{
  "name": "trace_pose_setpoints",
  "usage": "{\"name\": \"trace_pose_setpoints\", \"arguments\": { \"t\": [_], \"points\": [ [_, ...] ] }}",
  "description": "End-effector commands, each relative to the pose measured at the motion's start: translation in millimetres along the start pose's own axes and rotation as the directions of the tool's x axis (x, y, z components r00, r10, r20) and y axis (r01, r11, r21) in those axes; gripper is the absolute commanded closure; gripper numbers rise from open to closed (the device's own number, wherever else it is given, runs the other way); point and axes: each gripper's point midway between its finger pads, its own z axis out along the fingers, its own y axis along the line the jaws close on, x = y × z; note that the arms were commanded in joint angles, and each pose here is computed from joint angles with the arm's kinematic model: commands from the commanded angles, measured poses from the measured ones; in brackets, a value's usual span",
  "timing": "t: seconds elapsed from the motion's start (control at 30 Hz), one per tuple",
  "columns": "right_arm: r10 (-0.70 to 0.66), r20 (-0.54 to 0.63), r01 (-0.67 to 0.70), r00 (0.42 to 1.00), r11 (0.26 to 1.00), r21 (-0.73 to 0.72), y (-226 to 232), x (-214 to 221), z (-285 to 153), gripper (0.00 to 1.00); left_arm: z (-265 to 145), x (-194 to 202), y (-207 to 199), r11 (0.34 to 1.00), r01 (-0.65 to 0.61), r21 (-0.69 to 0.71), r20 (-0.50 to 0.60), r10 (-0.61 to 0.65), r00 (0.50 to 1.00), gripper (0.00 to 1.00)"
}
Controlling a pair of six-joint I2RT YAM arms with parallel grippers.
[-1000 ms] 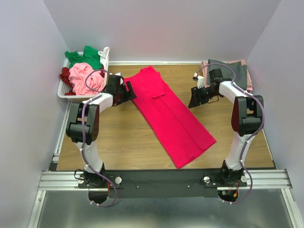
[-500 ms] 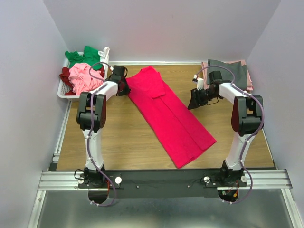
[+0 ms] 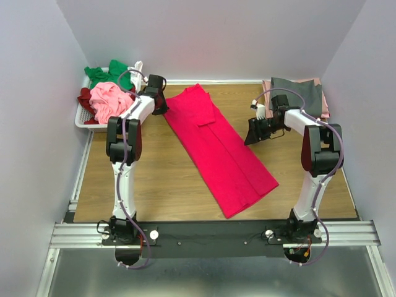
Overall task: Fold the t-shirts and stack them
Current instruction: Fold the tshirt
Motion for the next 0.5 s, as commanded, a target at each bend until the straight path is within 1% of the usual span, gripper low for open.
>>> {"name": "trace_pose_setpoints", "arguments": {
  "t": [0.0, 0.07, 0.1, 0.13, 0.17, 0.23, 0.27, 0.3, 0.33, 0.37, 0.4, 0.43, 0.47],
  "points": [
    [0.044, -0.016, -0.045, 0.999, 0.998, -0.045, 0.3, 10.5, 12.0, 0.42, -19.9, -18.7, 1.9, 0.998, -0.055, 0.004, 0.018, 0.055, 0.998, 0.67],
    [0.051, -0.018, -0.052, 0.999, 0.997, -0.054, 1.8, 11.7, 13.4, 0.43, -34.7, -26.4, -3.6, 0.997, -0.069, 0.033, 0.038, 0.068, 0.997, 0.57],
    [0.057, -0.024, -0.059, 0.998, 0.997, -0.054, 1.4, 14.4, 14.6, 0.43, -43.9, -30.4, -9.1, 0.995, -0.083, 0.064, 0.05, 0.08, 0.996, 0.49],
    [0.064, -0.031, -0.066, 0.997, 0.997, -0.048, -0.3, 16.6, 15.8, 0.43, -69.1, -49.9, -16.5, 0.991, -0.1, 0.092, 0.114, 0.089, 0.989, 0.46],
    [0.072, -0.037, -0.073, 0.997, 0.996, -0.041, -1.8, 18.8, 16.8, 0.44, -78.8, -49.1, -17.0, 0.988, -0.11, 0.105, 0.125, 0.097, 0.987, 0.41],
    [0.082, -0.048, -0.084, 0.995, 0.996, -0.029, -5.3, 22.7, 19.3, 0.45, -106.2, -61.2, -21.6, 0.981, -0.138, 0.133, 0.189, 0.112, 0.976, 0.36],
    [0.097, -0.058, -0.099, 0.994, 0.995, -0.019, -8.1, 25.8, 21.3, 0.48, -135.9, -68.7, -28.2, 0.968, -0.175, 0.179, 0.251, 0.127, 0.96, 0.31],
    [0.103, -0.063, -0.104, 0.993, 0.994, -0.018, -9.2, 27.9, 22.9, 0.5, -149.7, -72.4, -29.2, 0.962, -0.195, 0.19, 0.288, 0.135, 0.948, 0.29],
    [0.108, -0.069, -0.109, 0.992, 0.994, -0.018, -9.6, 30.6, 24.0, 0.51, -191.6, -92.9, -36.3, 0.948, -0.23, 0.218, 0.399, 0.128, 0.908, 0.27],
    [0.112, -0.076, -0.113, 0.991, 0.994, -0.005, -12.3, 32.8, 24.9, 0.51, -193.7, -77.9, -30.5, 0.943, -0.248, 0.22, 0.396, 0.146, 0.907, 0.24],
    [0.114, -0.08, -0.115, 0.99, 0.993, 0.0, -13.5, 34.5, 25.5, 0.51, -207.1, -77.4, -29.3, 0.94, -0.256, 0.226, 0.428, 0.14, 0.893, 0.17],
    [0.116, -0.086, -0.115, 0.99, 0.993, 0.009, -15.6, 36.7, 26.1, 0.53, -229.9, -75.1, -26.4, 0.934, -0.266, 0.239, 0.481, 0.124, 0.868, 0.13],
    [0.116, -0.091, -0.115, 0.989, 0.993, 0.016, -16.9, 37.9, 26.3, 0.54, -241.7, -72.3, -27.8, 0.924, -0.282, 0.258, 0.504, 0.12, 0.855, 0.11]
  ]
}}
